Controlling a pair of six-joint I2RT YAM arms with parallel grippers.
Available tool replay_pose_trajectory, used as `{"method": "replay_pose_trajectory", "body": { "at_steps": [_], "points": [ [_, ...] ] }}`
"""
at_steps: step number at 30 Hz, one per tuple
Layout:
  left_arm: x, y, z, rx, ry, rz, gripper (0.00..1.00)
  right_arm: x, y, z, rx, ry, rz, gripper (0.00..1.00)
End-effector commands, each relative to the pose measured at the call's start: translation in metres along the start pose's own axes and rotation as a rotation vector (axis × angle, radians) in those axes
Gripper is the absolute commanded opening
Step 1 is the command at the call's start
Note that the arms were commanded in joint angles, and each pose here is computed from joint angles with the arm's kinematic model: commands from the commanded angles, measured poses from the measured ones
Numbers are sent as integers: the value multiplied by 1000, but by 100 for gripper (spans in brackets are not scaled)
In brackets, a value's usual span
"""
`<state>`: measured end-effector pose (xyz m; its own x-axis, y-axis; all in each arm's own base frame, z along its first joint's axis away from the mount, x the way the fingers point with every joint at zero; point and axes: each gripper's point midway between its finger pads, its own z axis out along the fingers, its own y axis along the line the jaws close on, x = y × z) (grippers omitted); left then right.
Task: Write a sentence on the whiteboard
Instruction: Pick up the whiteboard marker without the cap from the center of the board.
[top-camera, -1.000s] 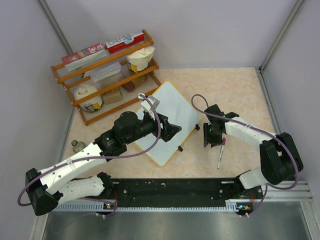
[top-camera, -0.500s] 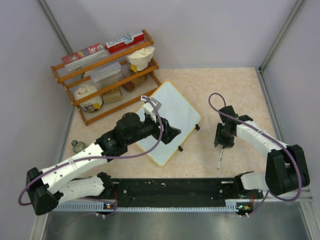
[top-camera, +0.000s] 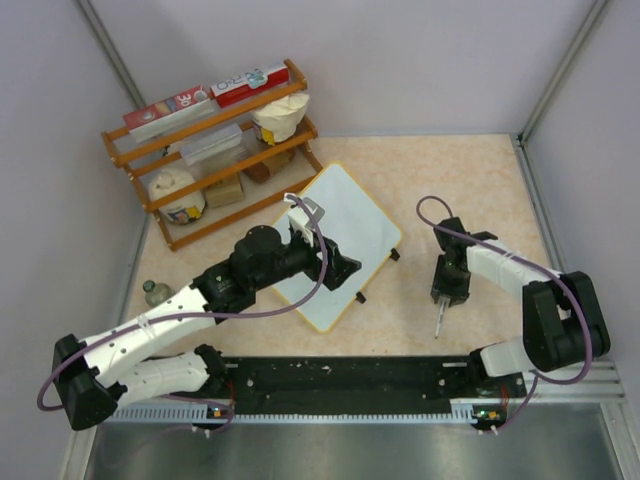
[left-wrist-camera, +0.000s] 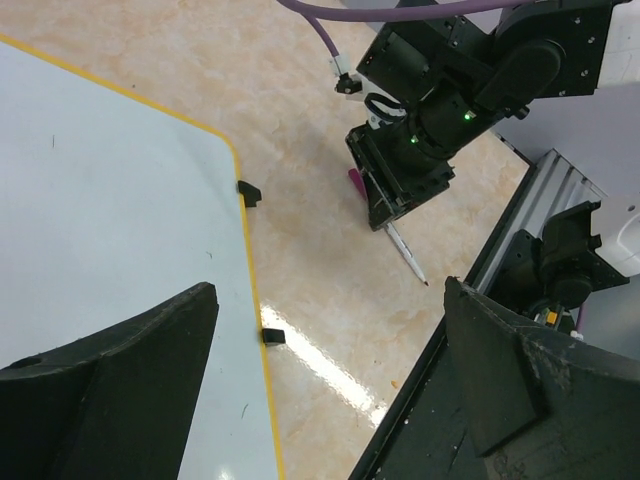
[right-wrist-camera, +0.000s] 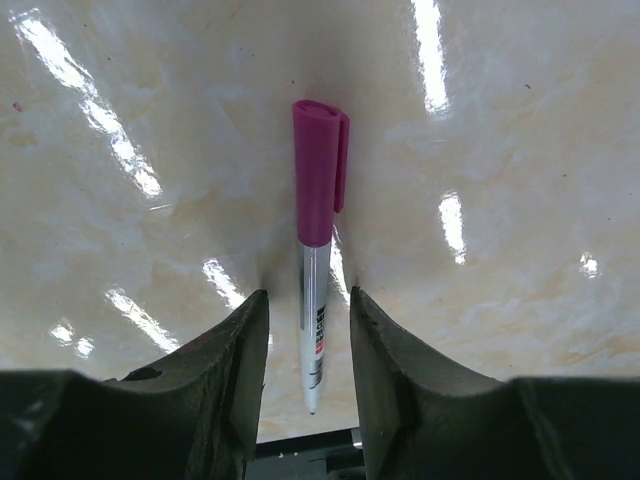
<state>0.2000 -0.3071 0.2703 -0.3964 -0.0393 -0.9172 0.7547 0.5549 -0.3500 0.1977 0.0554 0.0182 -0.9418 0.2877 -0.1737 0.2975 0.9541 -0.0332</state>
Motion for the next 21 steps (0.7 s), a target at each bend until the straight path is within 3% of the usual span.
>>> {"method": "replay_pose_trajectory", "body": {
  "at_steps": [1, 4, 7, 14, 21],
  "points": [
    [-1, 0, -3, 7, -10, 19, 97, -3, 4, 10, -42, 1, 42, 36],
    [-1, 0, -3, 10, -10, 20, 98, 7, 9, 20, -97, 55, 51, 29],
    [-5, 1, -5, -3, -17, 22, 99, 16, 18, 29, -148, 98, 41, 0],
    [-16, 4, -12, -34, -26, 31, 99, -15, 34, 5, -229, -19, -1, 0],
    [-24, 0, -6, -24, -9, 20, 99, -82, 75, -98, -480, -313, -42, 0]
  ]
}}
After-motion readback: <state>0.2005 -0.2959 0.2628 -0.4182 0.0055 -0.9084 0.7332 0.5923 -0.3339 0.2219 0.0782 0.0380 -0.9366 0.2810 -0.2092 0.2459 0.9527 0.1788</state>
